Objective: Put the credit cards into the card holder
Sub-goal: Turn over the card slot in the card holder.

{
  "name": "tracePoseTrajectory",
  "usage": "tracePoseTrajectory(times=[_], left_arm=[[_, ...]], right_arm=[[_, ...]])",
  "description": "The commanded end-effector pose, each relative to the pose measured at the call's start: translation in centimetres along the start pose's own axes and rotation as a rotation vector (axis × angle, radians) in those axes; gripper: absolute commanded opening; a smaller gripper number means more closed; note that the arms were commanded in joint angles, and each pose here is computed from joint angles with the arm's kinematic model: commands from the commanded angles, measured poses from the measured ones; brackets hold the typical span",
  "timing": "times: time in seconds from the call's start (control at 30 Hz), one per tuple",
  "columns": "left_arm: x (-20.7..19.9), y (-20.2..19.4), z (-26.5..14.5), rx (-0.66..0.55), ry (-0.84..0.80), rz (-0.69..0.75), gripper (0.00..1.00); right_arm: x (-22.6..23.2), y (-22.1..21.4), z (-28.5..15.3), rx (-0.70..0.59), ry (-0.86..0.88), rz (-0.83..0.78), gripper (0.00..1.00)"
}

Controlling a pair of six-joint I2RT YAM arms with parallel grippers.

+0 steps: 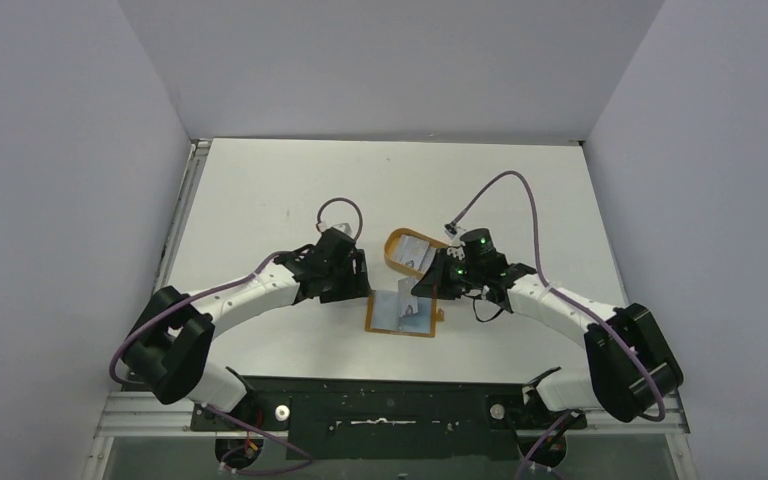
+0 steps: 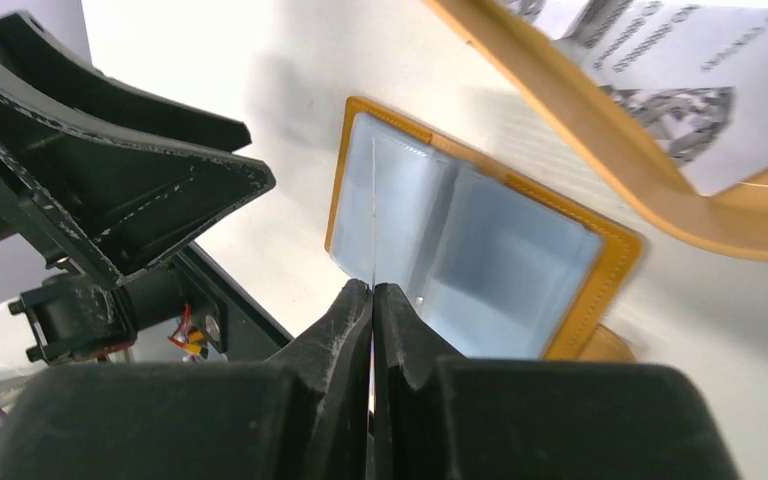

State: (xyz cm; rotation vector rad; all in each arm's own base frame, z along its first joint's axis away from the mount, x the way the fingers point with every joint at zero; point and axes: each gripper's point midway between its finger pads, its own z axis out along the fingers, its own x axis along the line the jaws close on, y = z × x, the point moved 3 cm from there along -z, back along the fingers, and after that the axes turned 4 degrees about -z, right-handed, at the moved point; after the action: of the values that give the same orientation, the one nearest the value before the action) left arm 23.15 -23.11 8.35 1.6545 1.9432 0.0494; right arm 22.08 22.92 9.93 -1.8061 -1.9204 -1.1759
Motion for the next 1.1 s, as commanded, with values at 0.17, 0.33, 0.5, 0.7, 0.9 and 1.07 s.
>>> tracePoseTrajectory(times=[0.17,0.33,0.5,0.7,0.9,1.07], left_arm=[[0.7,0.7,0.1,-0.016,0.076,-0.008,0.58],[1.4,-0.1,1.2,0.031,0.121,-0.013,0.55],[1.8,-0.8,2.1,0.07,0.136,-0.015,0.53],[1.8,-1.2,2.6,0.091,0.132,-0.017,0.5],[1.8,-1.5,2.8,0.105,0.13,-0.016,0.49],[1.9,-1.5,2.7,0.105,0.135,-0.016,0.49]], right_arm=[[-1.5,-0.8,-0.4,0.004,0.015,0.073,0.0],[-1.6,-1.0,0.1,0.026,0.024,0.082,0.0],[-1.6,-1.1,0.5,0.029,0.046,0.091,0.0],[-1.7,-1.1,1.0,0.033,0.051,0.1,0.0],[-1.7,-1.1,1.3,0.036,0.052,0.106,0.0],[-1.9,-0.8,0.4,-0.008,0.019,0.101,0.0]])
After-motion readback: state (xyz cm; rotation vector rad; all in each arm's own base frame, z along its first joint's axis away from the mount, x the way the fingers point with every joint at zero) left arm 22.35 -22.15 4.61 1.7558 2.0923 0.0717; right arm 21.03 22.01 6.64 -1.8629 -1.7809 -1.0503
